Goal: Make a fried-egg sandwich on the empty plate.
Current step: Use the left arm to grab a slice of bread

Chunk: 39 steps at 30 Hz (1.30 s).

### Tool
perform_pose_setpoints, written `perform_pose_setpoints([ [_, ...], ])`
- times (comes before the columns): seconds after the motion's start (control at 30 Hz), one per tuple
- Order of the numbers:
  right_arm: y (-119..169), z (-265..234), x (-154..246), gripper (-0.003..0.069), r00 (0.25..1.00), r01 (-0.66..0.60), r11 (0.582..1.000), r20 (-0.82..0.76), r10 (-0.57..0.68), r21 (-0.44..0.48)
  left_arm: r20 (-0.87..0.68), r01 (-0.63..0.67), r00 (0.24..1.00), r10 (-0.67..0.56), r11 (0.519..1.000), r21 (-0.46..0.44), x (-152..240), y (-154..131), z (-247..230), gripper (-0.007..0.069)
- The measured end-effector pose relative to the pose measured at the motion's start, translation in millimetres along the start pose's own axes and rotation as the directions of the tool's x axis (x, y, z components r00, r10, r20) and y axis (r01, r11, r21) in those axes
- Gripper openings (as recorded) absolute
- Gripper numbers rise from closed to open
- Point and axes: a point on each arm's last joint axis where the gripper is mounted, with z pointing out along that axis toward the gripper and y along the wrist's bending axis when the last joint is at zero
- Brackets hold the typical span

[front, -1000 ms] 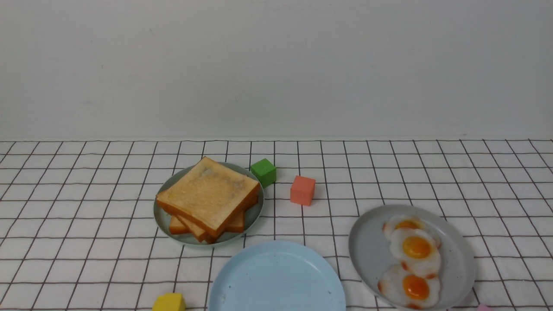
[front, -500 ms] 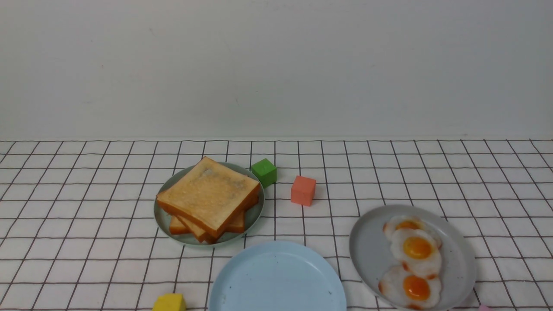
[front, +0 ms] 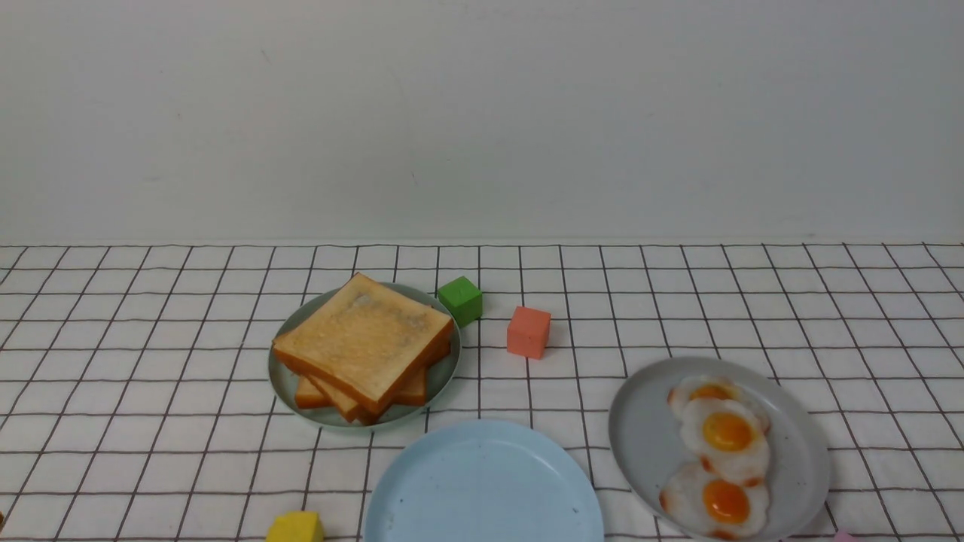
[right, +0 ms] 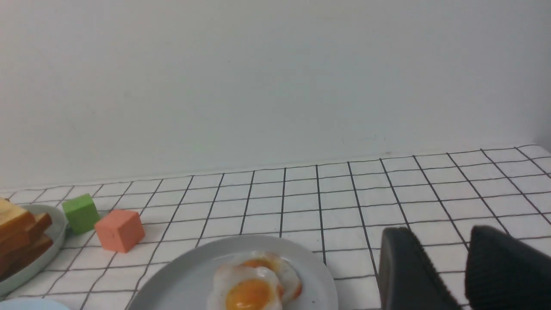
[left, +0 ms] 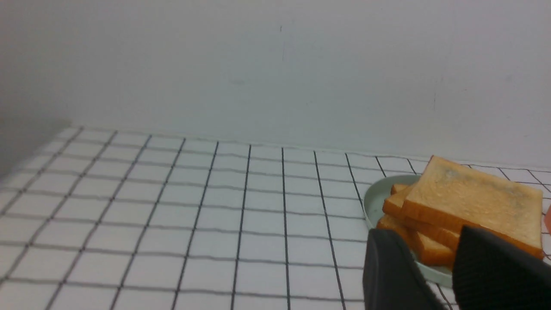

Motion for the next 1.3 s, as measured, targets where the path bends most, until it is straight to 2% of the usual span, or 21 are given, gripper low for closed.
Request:
perform_pose_setpoints([
  [0.07, 0, 0, -6, 0.0241, 0.997, -0.046, 0.999, 0.066, 0.046, 0.001, 0.062, 0.007, 0.998, -0.008, 1.0, 0.016, -6, -1, 0, 0.0238],
  [0.13, -2, -2, -18, 0.0241, 0.974, -0.12, 0.993, 0.195, 0.119, -0.006, 0.185, 0.079, 0.979, -0.089, 0.995, 0.062, -17, -4, -2, 0.0238],
  [0.23, -2, -5, -35, 0.0241, 0.935, -0.176, 0.984, 0.308, 0.177, -0.03, 0.368, 0.169, 0.905, -0.213, 0.974, 0.149, -36, -7, -8, 0.0238],
  [0.3, 0, -7, -51, 0.0241, 0.921, -0.185, 0.982, 0.342, 0.189, -0.044, 0.42, 0.187, 0.874, -0.245, 0.967, 0.175, -50, -8, -11, 0.0238],
  [0.37, 4, -8, -85, 0.0241, 0.901, -0.196, 0.979, 0.382, 0.206, -0.065, 0.471, 0.188, 0.843, -0.26, 0.963, 0.194, -81, -10, -17, 0.0238],
  [0.4, 4, -8, -85, 0.0241, 0.901, -0.197, 0.978, 0.38, 0.207, -0.066, 0.468, 0.19, 0.844, -0.261, 0.962, 0.194, -81, -10, -16, 0.0238],
  [0.43, 9, -6, -123, 0.0241, 0.895, -0.203, 0.976, 0.389, 0.22, -0.083, 0.483, 0.194, 0.833, -0.27, 0.96, 0.201, -118, -13, -17, 0.0238],
  [0.47, 10, -6, -127, 0.0241, 0.895, -0.203, 0.976, 0.388, 0.22, -0.084, 0.482, 0.195, 0.833, -0.271, 0.96, 0.201, -122, -13, -17, 0.0238],
  [0.5, 14, -1, -154, 0.0241, 0.903, -0.199, 0.976, 0.37, 0.218, -0.09, 0.466, 0.213, 0.838, -0.284, 0.956, 0.201, -149, -15, -14, 0.0238],
  [0.53, 15, 0, -161, 0.0241, 0.907, -0.197, 0.976, 0.362, 0.216, -0.091, 0.466, 0.219, 0.835, -0.291, 0.954, 0.203, -157, -16, -13, 0.0238],
  [0.57, 20, 9, -189, 0.0241, 0.928, -0.181, 0.979, 0.316, 0.2, -0.089, 0.408, 0.28, 0.848, -0.339, 0.939, 0.199, -184, -18, -5, 0.0238],
  [0.6, 21, 10, -192, 0.0241, 0.931, -0.179, 0.98, 0.306, 0.198, -0.089, 0.411, 0.281, 0.845, -0.342, 0.938, 0.202, -188, -18, -4, 0.0238],
  [0.67, 26, 28, -219, 0.0241, 0.962, -0.171, 0.982, 0.203, 0.184, -0.08, 0.281, 0.388, 0.862, -0.422, 0.906, 0.169, -217, -20, 14, 0.0238],
  [0.8, 31, 61, -241, 0.0241, 0.986, -0.166, 0.984, 0.016, 0.167, -0.056, 0.042, 0.487, 0.872, -0.489, 0.872, 0.039, -239, -23, 53, 0.0238],
  [0.93, 30, 100, -224, 0.0241, 0.973, -0.157, 0.987, -0.171, 0.152, -0.019, -0.184, 0.458, 0.861, -0.474, 0.88, -0.124, -217, -20, 104, 0.0238],
  [1.03, 30, 115, -209, 0.0241, 0.944, -0.175, 0.985, -0.285, 0.167, -0.002, -0.274, 0.439, 0.836, -0.476, 0.879, -0.186, -200, -18, 126, 0.0238],
  [1.07, 30, 127, -192, 0.0241, 0.902, -0.194, 0.981, -0.39, 0.185, 0.016, -0.357, 0.442, 0.788, -0.502, 0.865, -0.239, -182, -18, 147, 0.0238],
  [1.17, 32, 139, -169, 0.0241, 0.817, -0.213, 0.977, -0.544, 0.191, 0.023, -0.474, 0.442, 0.698, -0.537, 0.844, -0.304, -153, -20, 174, 0.0238],
  [1.23, 33, 143, -159, 0.0241, 0.777, -0.208, 0.978, -0.606, 0.173, 0.012, -0.521, 0.444, 0.653, -0.55, 0.835, -0.324, -140, -21, 185, 0.0238],
  [1.3, 39, 150, -144, 0.0241, 0.694, -0.227, 0.973, -0.708, 0.128, -0.047, -0.613, 0.451, 0.563, -0.555, 0.827, -0.334, -113, -26, 206, 0.0238],
])
